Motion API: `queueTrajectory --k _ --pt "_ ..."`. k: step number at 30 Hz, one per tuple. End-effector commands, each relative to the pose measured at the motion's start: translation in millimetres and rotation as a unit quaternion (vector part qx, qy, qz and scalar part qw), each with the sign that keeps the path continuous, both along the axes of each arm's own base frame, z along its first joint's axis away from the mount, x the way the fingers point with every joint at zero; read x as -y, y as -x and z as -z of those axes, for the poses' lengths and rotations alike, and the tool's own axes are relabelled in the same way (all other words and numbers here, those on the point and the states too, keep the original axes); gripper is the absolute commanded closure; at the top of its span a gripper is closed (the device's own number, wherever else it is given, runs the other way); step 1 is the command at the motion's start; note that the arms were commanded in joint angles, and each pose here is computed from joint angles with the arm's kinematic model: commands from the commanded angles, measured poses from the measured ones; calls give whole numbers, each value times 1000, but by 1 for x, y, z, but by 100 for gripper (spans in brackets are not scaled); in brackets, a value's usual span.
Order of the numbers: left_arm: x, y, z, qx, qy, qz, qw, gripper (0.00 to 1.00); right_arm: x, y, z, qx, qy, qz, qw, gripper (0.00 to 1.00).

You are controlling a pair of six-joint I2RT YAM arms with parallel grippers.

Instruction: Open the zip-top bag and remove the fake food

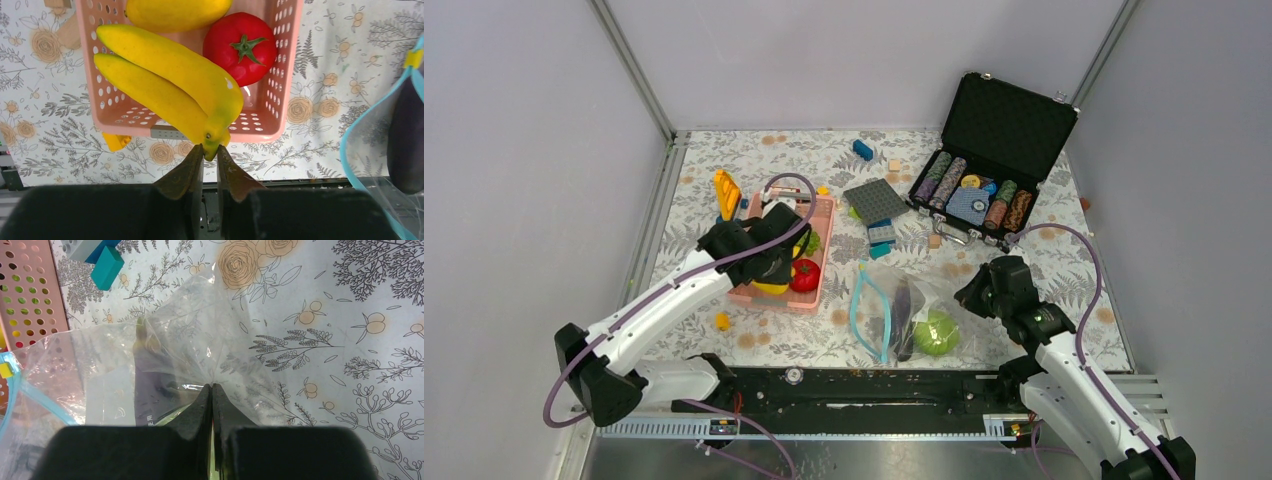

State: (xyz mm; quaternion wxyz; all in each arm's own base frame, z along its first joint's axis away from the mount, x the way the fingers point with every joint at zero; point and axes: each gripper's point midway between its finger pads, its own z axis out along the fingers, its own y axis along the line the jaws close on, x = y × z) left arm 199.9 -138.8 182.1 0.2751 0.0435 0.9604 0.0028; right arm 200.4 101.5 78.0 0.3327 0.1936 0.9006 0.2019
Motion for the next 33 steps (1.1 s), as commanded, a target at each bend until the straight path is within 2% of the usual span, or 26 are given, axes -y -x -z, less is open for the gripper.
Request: queueTrajectory --k 1,11,16,21,24,26,28,29,33 --pt "-2 -8 7 5 6 -21 1000 100 6 1 4 -1 14 5 1000 100" --pt "-2 -11 43 -23 80 -60 995 100 5 1 5 -1 12 5 1000 100" --pt "-4 -11 54 -35 87 -68 993 98 6 1 5 -1 13 5 1000 100" --pt "-3 -9 48 -30 95 -65 993 52 6 1 4 0 12 5 1000 100" --pt "0 -10 28 -11 117 -61 991 39 6 1 2 2 13 4 1000 100" --pt "5 -10 10 4 142 -53 988 37 6 0 2 3 13 5 1000 100" --pt "14 -7 -8 18 180 -39 983 37 5 0 2 4 13 4 1000 100" --pt "21 -5 -16 24 205 -25 978 42 6 0 2 3 13 5 1000 100" --pt "59 16 -44 53 313 33 948 74 6 -1 0 8 13 6 1000 100"
